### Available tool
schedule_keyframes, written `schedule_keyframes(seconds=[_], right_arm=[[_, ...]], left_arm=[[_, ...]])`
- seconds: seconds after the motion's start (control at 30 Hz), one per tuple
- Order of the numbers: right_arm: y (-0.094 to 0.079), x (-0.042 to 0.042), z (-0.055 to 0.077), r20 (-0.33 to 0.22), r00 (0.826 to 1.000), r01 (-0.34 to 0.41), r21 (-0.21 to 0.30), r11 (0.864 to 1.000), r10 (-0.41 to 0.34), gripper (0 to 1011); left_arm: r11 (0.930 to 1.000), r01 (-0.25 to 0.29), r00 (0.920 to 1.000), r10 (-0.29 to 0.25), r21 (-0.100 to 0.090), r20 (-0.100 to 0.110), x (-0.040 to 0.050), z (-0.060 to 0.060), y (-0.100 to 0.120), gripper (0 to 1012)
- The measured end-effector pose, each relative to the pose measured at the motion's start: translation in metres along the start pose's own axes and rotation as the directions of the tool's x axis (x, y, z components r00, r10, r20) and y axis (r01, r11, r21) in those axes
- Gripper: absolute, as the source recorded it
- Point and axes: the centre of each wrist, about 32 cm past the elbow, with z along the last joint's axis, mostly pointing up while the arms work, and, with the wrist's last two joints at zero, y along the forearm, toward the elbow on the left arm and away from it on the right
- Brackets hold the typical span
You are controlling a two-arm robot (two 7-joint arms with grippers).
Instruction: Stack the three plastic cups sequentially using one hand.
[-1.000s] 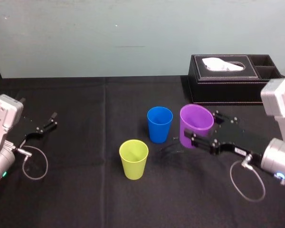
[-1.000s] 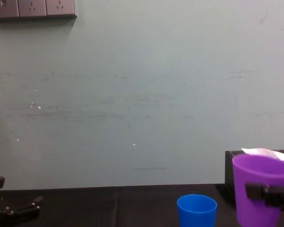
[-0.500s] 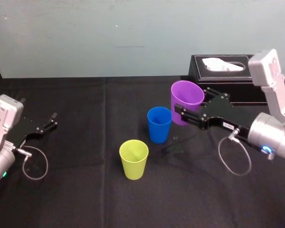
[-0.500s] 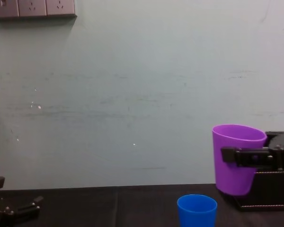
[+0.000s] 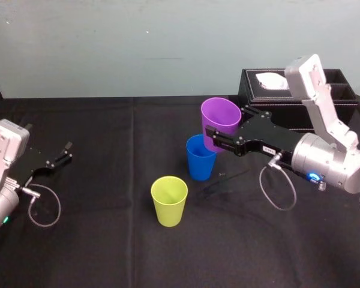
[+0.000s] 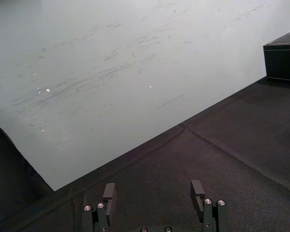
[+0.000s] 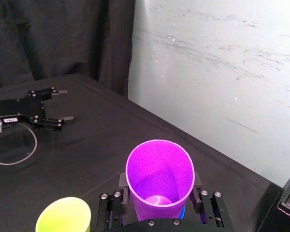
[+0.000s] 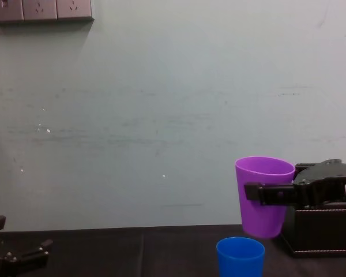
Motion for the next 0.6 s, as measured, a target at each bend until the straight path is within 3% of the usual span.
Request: schedule_keyframes(seconds=[0.6], right_arm=[[0.021,0.0004,-0.003,0.003,1.000,0.002,-0.025,1.000,-0.002,734]], left_arm=[[1.0000,0.000,1.0000,0.000,0.000,0.000,0.0000,0.000,0.000,1010]])
